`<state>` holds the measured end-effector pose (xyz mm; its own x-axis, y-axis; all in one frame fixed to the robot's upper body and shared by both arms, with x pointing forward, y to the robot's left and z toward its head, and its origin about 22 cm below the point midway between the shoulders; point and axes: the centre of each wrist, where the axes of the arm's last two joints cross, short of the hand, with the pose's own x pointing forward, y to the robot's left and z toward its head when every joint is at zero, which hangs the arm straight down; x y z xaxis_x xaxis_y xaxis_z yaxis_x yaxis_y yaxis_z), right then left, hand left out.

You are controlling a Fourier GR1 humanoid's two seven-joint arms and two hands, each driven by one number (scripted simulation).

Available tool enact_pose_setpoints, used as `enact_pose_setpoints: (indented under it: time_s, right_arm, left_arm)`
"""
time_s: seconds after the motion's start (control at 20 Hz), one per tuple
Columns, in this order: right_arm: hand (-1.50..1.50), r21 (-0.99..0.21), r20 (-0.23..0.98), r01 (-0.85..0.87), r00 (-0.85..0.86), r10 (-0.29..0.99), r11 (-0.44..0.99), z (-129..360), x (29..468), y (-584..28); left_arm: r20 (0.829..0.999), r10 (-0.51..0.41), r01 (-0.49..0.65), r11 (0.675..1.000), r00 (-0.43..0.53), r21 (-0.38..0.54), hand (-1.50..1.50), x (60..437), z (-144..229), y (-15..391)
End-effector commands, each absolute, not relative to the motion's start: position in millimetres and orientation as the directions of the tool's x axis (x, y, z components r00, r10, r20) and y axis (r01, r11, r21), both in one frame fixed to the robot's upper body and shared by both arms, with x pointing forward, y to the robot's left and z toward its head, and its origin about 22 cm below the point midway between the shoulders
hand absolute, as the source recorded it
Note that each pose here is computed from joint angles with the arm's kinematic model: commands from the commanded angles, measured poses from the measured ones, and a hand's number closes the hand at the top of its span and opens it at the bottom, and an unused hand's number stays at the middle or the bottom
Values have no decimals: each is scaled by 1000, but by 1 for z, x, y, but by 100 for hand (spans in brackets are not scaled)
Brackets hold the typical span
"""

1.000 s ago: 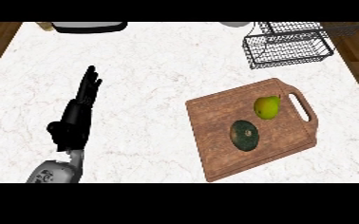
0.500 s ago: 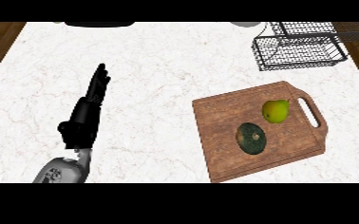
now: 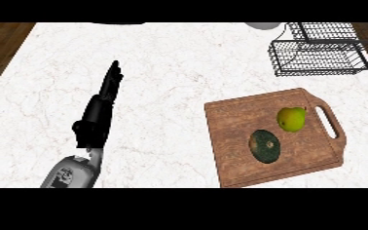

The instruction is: Pick the pear from the cutting board and place it in the tiered basket

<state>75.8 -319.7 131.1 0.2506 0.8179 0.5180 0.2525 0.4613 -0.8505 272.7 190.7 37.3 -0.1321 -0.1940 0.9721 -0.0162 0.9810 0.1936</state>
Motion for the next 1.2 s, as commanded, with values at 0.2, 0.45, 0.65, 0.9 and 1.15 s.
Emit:
enact_pose_setpoints:
  time_s: [0.2,0.45,0.65,0.9,1.15]
  right_arm:
    - [-150,-926,377,173,350,858,336,168,90,-284]
    - [-150,-945,325,118,428,843,305,169,107,-270]
    - [-150,-960,278,97,453,847,263,172,123,-257]
    - [-150,-976,218,86,480,850,201,177,137,-243]
    - [-150,-987,152,21,468,871,161,162,154,-221]
  left_arm:
    - [974,-182,-10,983,-138,183,0,280,40,181]
    - [975,-189,4,982,-119,191,0,275,41,186]
    - [977,-185,-19,983,-108,184,0,282,37,183]
    - [974,-194,-39,981,-120,190,0,275,29,200]
    - [977,-185,-32,983,-110,183,0,277,36,199]
